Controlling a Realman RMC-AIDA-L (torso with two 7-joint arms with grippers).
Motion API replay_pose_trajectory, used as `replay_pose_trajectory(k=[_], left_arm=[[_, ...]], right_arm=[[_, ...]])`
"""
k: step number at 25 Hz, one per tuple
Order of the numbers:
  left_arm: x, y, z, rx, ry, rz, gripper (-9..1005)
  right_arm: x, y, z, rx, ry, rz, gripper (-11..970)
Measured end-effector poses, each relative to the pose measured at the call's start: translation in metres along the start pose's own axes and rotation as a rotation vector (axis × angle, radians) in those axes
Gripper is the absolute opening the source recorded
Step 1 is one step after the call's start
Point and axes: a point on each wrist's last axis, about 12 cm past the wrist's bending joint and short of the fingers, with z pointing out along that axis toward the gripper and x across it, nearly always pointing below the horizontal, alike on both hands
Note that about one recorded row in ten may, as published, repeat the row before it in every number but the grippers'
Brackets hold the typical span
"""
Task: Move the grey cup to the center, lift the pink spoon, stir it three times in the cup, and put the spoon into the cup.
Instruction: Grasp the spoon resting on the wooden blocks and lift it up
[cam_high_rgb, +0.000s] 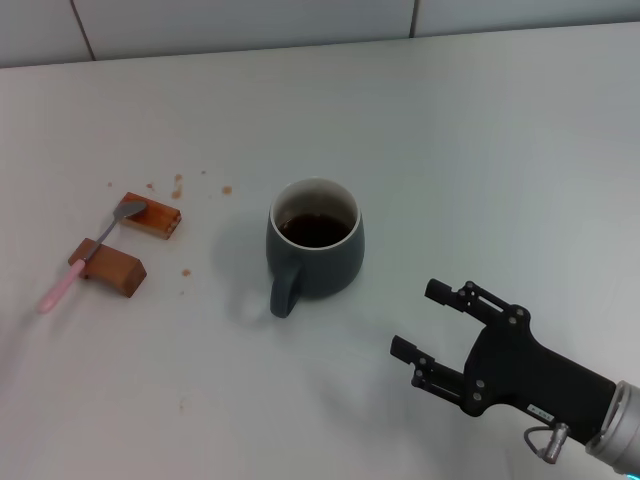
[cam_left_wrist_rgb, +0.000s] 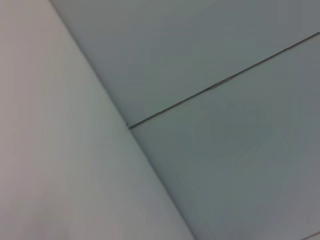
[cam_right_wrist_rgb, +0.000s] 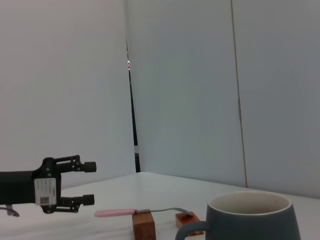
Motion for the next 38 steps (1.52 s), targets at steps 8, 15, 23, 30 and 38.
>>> replay_pose_trajectory(k=[8, 15, 23, 30, 38], left_arm=[[0.008, 0.005, 0.001, -0.045, 0.036, -0.074, 814], [0.012, 0.007, 0.005, -0.063, 0.052, -0.110, 814], [0.015, 0.005, 0.010, -0.055, 0.065, -0.141, 814], [0.017, 0.006, 0.014, -0.063, 0.083, -0.161, 813], [0.020, 0.004, 0.019, -0.056, 0.099, -0.187, 814]], right_arm=[[0.000, -0.001, -0.001, 0.004, 0.003, -0.004, 754], [-0.001, -0.002, 0.000, -0.001, 0.002, -0.008, 754], [-0.002, -0.005, 0.003, -0.006, 0.002, -0.015, 754], [-0.002, -0.007, 0.005, -0.007, 0.013, -0.014, 755], [-0.002, -0.008, 0.008, -0.011, 0.014, -0.014, 755]])
